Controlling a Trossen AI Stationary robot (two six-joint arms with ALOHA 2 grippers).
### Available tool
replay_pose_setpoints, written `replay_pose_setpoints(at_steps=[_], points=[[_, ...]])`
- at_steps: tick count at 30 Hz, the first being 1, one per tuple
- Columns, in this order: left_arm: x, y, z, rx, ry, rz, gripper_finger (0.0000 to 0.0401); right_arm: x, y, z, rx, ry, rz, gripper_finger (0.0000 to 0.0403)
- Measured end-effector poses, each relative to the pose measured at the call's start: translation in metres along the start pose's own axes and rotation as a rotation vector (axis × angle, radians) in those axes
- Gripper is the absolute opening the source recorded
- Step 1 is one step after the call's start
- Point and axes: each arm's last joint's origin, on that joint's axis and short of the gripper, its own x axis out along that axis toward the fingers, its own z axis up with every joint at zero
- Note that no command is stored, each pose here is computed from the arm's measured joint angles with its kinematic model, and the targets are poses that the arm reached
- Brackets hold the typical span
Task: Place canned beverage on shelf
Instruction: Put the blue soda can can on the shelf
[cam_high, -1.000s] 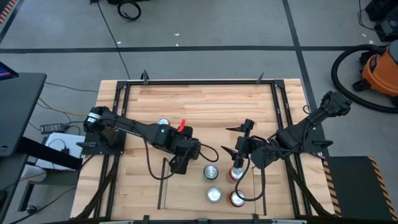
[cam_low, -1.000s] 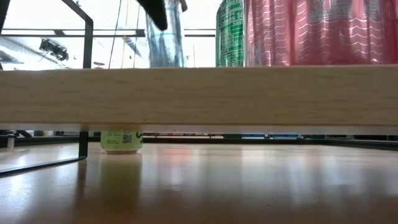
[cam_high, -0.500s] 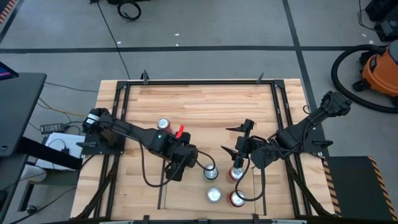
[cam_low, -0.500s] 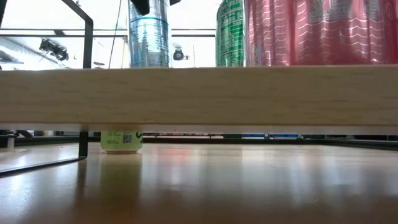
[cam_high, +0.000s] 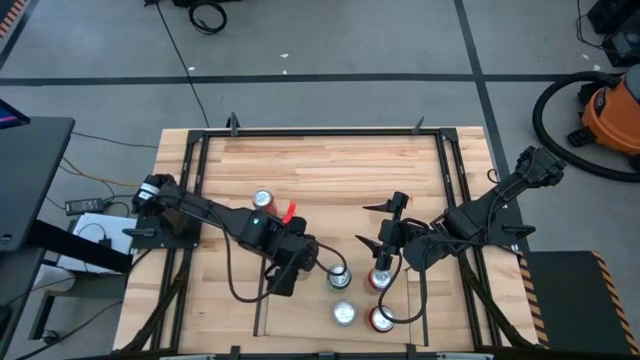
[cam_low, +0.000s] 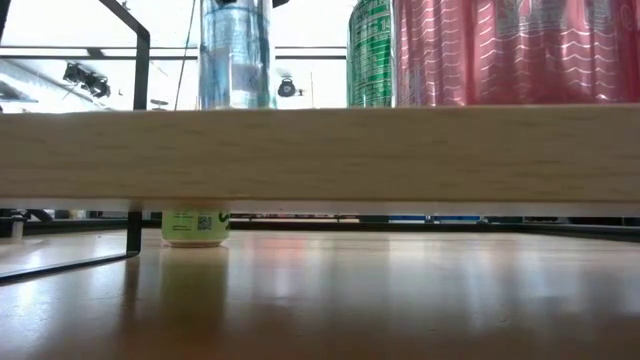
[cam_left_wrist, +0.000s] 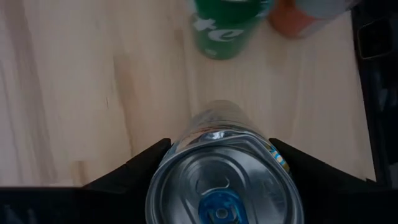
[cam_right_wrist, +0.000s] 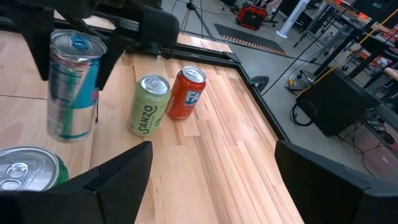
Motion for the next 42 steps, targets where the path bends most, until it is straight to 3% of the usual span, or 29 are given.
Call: replay_pose_setpoints(at_steps=[7, 15, 28, 42], points=[[0.001, -0.016, 0.000, 0.083, -0.023, -0.027, 0.0254, 0.000, 0.000, 0.000, -0.002, 0.000, 0.000, 0.0349], [0.006, -0.052, 0.009, 0.189, -0.161, -0.089, 0.0254, 0.000, 0.000, 0.000, -0.001, 0.000, 0.000, 0.0349], [0.022, -0.096, 0.019, 0.266, -0.137, -0.081, 0.0254, 0.004, -0.004, 0.001, 0.012, 0.008, -0.010, 0.0349], [0.041, -0.107, 0.024, 0.347, -0.064, -0.024, 0.0254, 0.005, -0.004, 0.001, 0.014, 0.012, 0.004, 0.0349]])
